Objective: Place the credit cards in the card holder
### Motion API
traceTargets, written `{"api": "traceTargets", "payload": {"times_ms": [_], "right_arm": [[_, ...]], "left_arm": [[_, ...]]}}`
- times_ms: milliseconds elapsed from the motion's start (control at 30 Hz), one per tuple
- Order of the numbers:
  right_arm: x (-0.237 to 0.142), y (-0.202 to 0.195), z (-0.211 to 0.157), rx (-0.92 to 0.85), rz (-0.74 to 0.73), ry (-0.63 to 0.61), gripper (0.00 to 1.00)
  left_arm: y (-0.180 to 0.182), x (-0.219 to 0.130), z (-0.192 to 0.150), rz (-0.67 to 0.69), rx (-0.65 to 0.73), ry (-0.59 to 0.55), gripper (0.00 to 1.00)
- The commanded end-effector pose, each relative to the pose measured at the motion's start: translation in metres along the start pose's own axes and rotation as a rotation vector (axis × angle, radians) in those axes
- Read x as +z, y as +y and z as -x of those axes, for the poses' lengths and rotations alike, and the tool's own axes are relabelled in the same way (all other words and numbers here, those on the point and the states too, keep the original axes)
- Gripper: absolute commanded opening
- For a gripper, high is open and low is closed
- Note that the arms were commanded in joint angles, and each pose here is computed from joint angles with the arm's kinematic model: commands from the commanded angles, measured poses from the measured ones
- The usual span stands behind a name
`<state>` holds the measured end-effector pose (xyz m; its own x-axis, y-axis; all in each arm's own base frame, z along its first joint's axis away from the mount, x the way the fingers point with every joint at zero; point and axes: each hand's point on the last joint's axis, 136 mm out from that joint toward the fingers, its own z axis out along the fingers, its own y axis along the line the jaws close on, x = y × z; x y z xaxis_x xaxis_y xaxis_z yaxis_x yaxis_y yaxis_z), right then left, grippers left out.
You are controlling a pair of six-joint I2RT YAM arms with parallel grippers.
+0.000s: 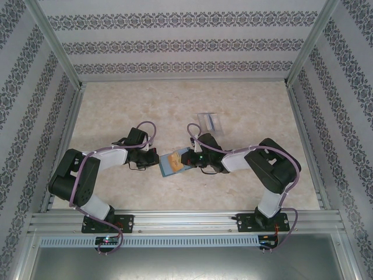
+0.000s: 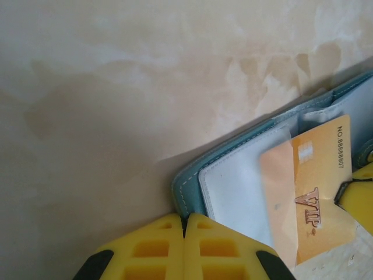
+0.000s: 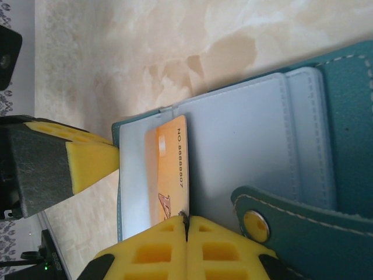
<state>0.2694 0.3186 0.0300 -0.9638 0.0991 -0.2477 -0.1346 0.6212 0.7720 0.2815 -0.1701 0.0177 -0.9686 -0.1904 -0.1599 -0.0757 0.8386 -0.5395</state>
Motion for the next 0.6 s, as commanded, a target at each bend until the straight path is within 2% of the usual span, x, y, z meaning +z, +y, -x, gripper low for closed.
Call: {"api": "traceTargets", "payload": {"times_ms": [0, 333, 567], "right_arm": [[0.007, -0.004, -0.012, -0.016, 0.001, 0.047, 0.0], [0.024, 0.017, -0.024, -0.045, 0.022, 0.083, 0.0], [0.024, 0.019, -0.026, -0.007, -0.006, 0.042, 0.0]], "left_arm": [[0.016, 0.006, 0.004, 0.094, 0.026, -0.019, 0.06], [0.014, 0.009, 0.005, 0.08, 0.016, -0.023, 0.06], [0.013, 0.008, 0.005, 0.075, 0.006, -0.027, 0.06]]}}
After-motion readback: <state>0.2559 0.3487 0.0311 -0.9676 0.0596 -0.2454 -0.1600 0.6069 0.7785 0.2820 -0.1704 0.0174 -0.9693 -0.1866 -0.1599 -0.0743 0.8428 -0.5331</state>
